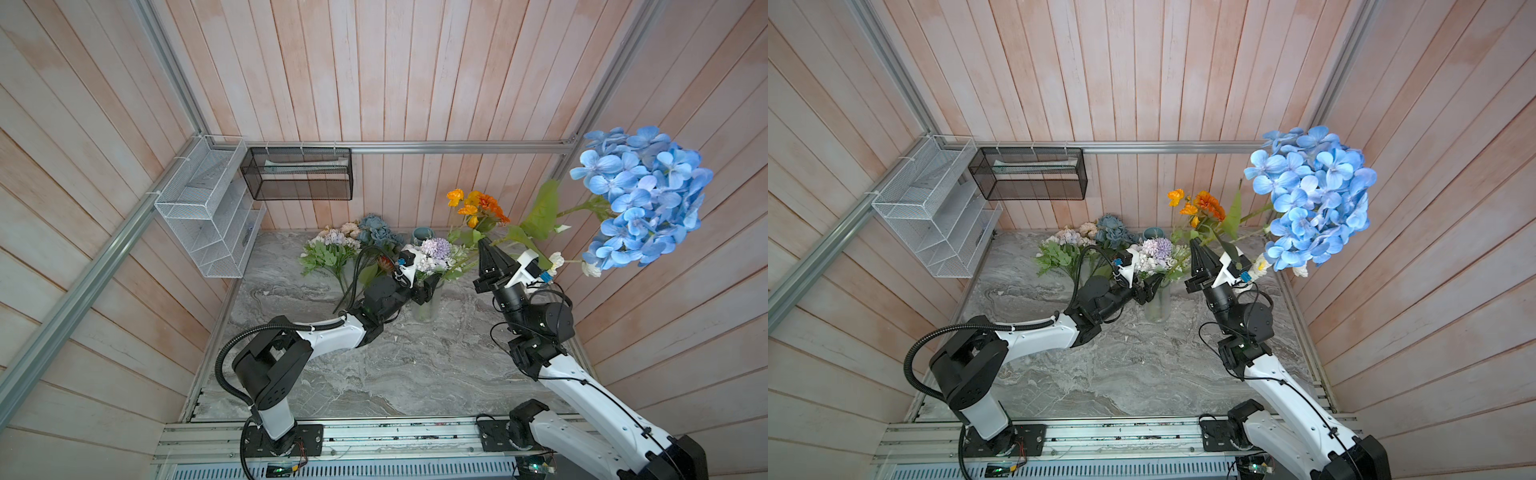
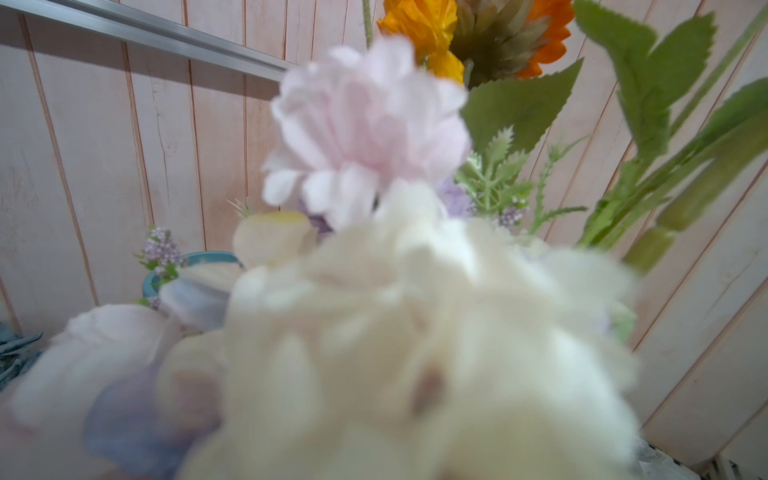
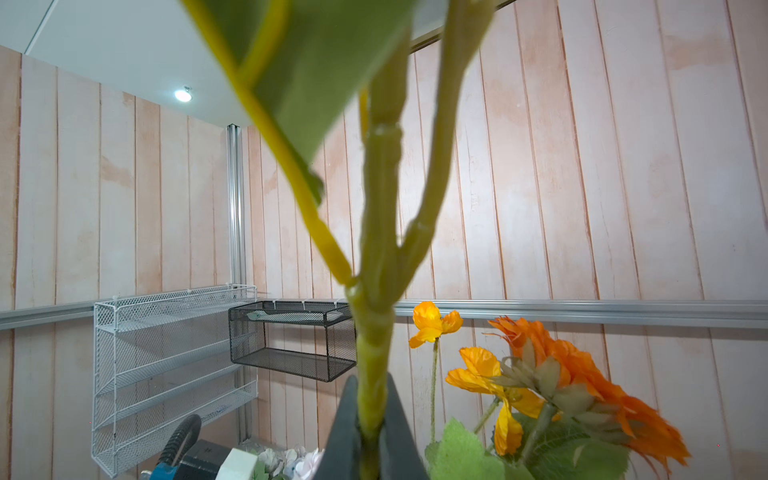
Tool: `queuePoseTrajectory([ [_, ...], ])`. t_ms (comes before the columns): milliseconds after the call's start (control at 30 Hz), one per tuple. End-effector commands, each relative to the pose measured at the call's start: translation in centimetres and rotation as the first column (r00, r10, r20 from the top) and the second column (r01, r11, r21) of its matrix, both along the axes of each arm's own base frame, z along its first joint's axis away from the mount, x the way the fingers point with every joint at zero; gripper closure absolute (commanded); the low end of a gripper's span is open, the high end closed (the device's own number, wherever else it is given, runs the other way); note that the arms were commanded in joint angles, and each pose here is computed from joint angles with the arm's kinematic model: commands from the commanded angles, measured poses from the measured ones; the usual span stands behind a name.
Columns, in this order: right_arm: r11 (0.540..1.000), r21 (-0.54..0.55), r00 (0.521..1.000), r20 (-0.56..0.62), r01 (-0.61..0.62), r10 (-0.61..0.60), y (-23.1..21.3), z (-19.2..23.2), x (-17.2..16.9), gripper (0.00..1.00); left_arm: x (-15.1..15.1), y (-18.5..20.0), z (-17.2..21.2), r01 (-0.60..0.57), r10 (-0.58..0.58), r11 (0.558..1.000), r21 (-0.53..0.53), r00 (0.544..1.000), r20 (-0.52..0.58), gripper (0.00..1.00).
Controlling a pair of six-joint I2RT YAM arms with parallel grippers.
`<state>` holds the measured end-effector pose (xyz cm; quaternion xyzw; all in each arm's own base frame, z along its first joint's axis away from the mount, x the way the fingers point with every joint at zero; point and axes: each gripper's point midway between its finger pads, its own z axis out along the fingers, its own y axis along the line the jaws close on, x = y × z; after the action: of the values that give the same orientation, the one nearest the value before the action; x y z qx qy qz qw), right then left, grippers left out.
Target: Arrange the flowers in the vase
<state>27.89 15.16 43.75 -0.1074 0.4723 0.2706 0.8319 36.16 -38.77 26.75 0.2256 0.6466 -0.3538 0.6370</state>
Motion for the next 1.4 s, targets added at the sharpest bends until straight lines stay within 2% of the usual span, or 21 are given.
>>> queuePoseTrajectory([
  [0, 1.000, -0.015, 1.000, -0.020, 0.016, -0.017, 0.2, -0.8, 0.5, 1.00, 0.4, -0.3, 2.0, 0.011, -0.010, 1.000, -0.026, 0.998, 0.059, 0.35],
  [233, 1.000, -0.009, 1.000, -0.028, -0.014, 0.013, 0.8, -1.4, 1.0, 1.00, -0.2, 0.2, 5.0, 0.021, -0.014, 0.998, -0.058, 0.993, 0.115, 0.45],
  [467, 0.999, -0.022, 0.999, -0.021, -0.034, 0.034, 1.5, -1.6, 1.4, 1.00, -0.3, 1.3, 7.0, -0.015, 0.029, 0.996, -0.085, 0.987, 0.160, 0.45],
  [867, 0.997, -0.071, 0.999, -0.042, -0.038, 0.035, 3.1, -4.1, 3.6, 1.00, 0.5, 1.0, 6.2, -0.025, 0.037, 0.996, -0.088, 0.989, 0.142, 0.45],
  [1367, 0.992, -0.109, 0.976, -0.216, -0.061, 0.037, 3.9, -10.7, 5.0, 1.00, 0.5, 1.2, 3.8, -0.027, 0.033, 0.996, -0.085, 0.997, 0.074, 0.45],
])
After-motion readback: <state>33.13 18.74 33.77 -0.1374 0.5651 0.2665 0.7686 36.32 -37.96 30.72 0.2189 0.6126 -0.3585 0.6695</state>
